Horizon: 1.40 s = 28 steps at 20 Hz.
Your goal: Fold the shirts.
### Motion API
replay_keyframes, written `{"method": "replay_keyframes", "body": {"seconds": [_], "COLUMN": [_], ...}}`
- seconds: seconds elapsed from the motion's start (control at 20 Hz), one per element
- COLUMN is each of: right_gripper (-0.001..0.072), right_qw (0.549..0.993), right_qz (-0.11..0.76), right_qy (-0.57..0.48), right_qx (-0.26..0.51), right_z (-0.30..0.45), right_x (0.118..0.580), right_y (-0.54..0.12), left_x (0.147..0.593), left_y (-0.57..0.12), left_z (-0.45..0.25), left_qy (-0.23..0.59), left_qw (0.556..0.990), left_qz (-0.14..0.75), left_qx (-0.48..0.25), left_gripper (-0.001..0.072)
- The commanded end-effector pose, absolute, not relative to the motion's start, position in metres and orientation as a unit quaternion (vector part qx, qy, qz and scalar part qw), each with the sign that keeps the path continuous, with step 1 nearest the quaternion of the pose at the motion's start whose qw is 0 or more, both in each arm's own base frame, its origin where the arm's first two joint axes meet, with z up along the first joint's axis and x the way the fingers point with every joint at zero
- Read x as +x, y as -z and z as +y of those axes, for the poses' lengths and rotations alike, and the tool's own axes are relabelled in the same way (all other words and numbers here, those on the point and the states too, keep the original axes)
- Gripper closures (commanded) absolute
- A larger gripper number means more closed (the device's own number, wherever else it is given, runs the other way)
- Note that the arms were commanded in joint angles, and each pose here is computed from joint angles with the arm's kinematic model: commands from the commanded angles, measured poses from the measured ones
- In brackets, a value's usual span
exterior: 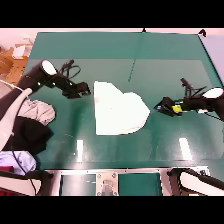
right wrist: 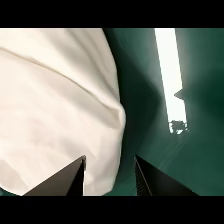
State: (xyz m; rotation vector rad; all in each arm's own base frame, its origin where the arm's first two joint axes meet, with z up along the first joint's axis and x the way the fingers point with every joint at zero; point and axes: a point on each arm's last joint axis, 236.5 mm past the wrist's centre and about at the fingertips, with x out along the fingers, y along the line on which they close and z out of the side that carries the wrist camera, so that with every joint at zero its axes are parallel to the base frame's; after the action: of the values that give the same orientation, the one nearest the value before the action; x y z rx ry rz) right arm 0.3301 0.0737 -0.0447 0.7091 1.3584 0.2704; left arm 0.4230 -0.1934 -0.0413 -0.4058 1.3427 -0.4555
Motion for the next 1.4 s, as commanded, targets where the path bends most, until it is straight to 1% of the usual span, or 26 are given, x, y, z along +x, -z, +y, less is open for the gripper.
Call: {"method": "replay_keyframes", "body": {"seconds": [0.0,0.1,0.15,0.25,0.3,0.35,0.4,0.5,0.55,0.65,0.75,0.8,0.9,1.0,1.1,1.15,1.25,1.3,1.35], "right_gripper": [0.0349,0.0396,0.042,0.0432,0.0435,0.0446,0.0519,0.0609,0.0692,0.0698,0.07,0.07,0.07,0.07,0.07,0.07,0.07,0.07,0.07], "right_qw": [0.673,0.665,0.664,0.668,0.671,0.673,0.674,0.675,0.676,0.683,0.686,0.69,0.714,0.751,0.799,0.822,0.863,0.883,0.902], "right_qz": [0.614,0.608,0.605,0.601,0.598,0.597,0.596,0.595,0.594,0.589,0.58,0.57,0.536,0.475,0.372,0.317,0.22,0.181,0.142], "right_qy": [-0.173,-0.19,-0.196,-0.195,-0.196,-0.197,-0.198,-0.199,-0.199,-0.211,-0.229,-0.243,-0.268,-0.295,-0.328,-0.343,-0.364,-0.366,-0.365], "right_qx": [0.375,0.39,0.393,0.393,0.392,0.39,0.389,0.388,0.388,0.377,0.376,0.374,0.362,0.351,0.339,0.327,0.271,0.232,0.182], "right_z": [0.105,0.114,0.116,0.116,0.115,0.115,0.115,0.115,0.114,0.114,0.111,0.106,0.091,0.078,0.071,0.069,0.07,0.072,0.075], "right_x": [0.343,0.348,0.349,0.353,0.354,0.355,0.356,0.356,0.357,0.361,0.369,0.377,0.399,0.42,0.432,0.428,0.402,0.384,0.364], "right_y": [0.07,0.075,0.076,0.079,0.079,0.078,0.078,0.077,0.076,0.072,0.054,0.038,-0.011,-0.088,-0.19,-0.246,-0.34,-0.375,-0.405], "left_x": [0.443,0.456,0.46,0.465,0.467,0.47,0.472,0.479,0.482,0.488,0.492,0.495,0.506,0.504,0.485,0.469,0.429,0.408,0.386], "left_y": [0.074,0.073,0.073,0.079,0.083,0.089,0.093,0.092,0.087,0.07,0.041,0.019,-0.039,-0.122,-0.206,-0.254,-0.343,-0.377,-0.404], "left_z": [-0.22,-0.236,-0.239,-0.245,-0.249,-0.254,-0.26,-0.263,-0.264,-0.26,-0.25,-0.24,-0.21,-0.178,-0.156,-0.147,-0.137,-0.135,-0.133], "left_qy": [0.236,0.254,0.258,0.251,0.245,0.238,0.231,0.232,0.244,0.263,0.29,0.298,0.294,0.294,0.302,0.308,0.317,0.32,0.318], "left_qw": [0.725,0.717,0.716,0.713,0.716,0.722,0.729,0.747,0.753,0.749,0.749,0.757,0.791,0.829,0.861,0.877,0.903,0.914,0.927], "left_qz": [0.58,0.556,0.548,0.544,0.541,0.538,0.533,0.518,0.511,0.505,0.498,0.487,0.441,0.368,0.295,0.249,0.16,0.123,0.092], "left_qx": [-0.286,-0.334,-0.347,-0.365,-0.367,-0.365,-0.362,-0.346,-0.336,-0.338,-0.327,-0.319,-0.306,-0.302,-0.285,-0.272,-0.243,-0.218,-0.177], "left_gripper": [-0.0013,-0.0013,-0.0011,0.0008,0.0133,0.0227,0.0299,0.0629,0.0683,0.0684,0.0685,0.0686,0.0685,0.0685,0.0686,0.0685,0.0685,0.0685,0.0685]}}
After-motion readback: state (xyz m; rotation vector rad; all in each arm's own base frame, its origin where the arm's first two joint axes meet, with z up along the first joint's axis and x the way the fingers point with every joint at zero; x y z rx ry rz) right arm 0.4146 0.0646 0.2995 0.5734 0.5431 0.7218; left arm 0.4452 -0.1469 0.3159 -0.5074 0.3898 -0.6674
